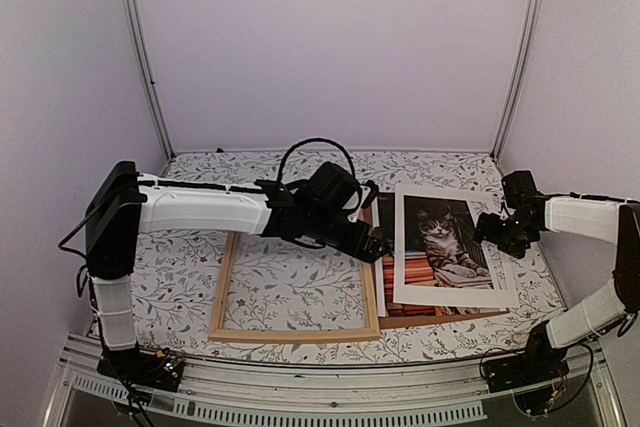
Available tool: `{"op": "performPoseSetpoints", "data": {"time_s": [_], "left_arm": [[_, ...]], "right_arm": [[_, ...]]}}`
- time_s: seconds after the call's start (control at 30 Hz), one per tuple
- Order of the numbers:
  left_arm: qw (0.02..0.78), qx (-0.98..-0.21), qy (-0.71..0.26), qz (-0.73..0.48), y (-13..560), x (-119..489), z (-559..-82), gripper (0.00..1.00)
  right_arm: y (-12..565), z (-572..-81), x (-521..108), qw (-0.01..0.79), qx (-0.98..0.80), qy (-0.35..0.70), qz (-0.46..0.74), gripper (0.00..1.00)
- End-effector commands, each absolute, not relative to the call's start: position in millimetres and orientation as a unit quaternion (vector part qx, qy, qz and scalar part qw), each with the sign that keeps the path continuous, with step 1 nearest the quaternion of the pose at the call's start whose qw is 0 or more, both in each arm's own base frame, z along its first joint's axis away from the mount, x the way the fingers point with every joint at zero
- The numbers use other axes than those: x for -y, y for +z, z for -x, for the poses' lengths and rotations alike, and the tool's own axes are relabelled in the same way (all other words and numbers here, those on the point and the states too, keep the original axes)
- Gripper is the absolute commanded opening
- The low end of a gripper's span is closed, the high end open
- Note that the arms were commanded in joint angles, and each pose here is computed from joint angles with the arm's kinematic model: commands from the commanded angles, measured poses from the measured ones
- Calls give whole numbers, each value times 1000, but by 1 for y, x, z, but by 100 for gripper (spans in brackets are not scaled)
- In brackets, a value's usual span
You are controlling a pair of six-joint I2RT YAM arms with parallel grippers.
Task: Put the photo into the frame
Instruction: Pick up the mat board from the photo.
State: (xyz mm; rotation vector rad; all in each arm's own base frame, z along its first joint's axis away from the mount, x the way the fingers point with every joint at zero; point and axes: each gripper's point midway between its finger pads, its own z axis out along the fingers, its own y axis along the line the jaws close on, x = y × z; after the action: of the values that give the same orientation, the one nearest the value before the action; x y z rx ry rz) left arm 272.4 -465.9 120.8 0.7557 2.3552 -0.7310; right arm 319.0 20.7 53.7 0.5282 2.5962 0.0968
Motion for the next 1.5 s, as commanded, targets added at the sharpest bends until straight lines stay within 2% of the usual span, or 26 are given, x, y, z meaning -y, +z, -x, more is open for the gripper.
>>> {"op": "performPoseSetpoints", "data": {"time_s": [0.0,0.33,0.8,1.23,1.47], "left_arm": [[247,-866,-288,-325,106,504,-252,100],[202,-867,-284,-355,59,551,-240,99],[187,-907,-209,-316,15,520,-256,97],[177,-933,-177,-259,3,478,-273,97],[185,-925,-204,-260,11,493,-279,97]], "right_arm": [[63,-325,-22,269,-938,72,-205,90],[54,-319,-13,262,-938,61,-218,90],[47,-321,50,281,-912,42,-297,90],[26,-329,39,255,-921,81,-283,86],[16,-333,28,238,-926,111,-270,81]]}}
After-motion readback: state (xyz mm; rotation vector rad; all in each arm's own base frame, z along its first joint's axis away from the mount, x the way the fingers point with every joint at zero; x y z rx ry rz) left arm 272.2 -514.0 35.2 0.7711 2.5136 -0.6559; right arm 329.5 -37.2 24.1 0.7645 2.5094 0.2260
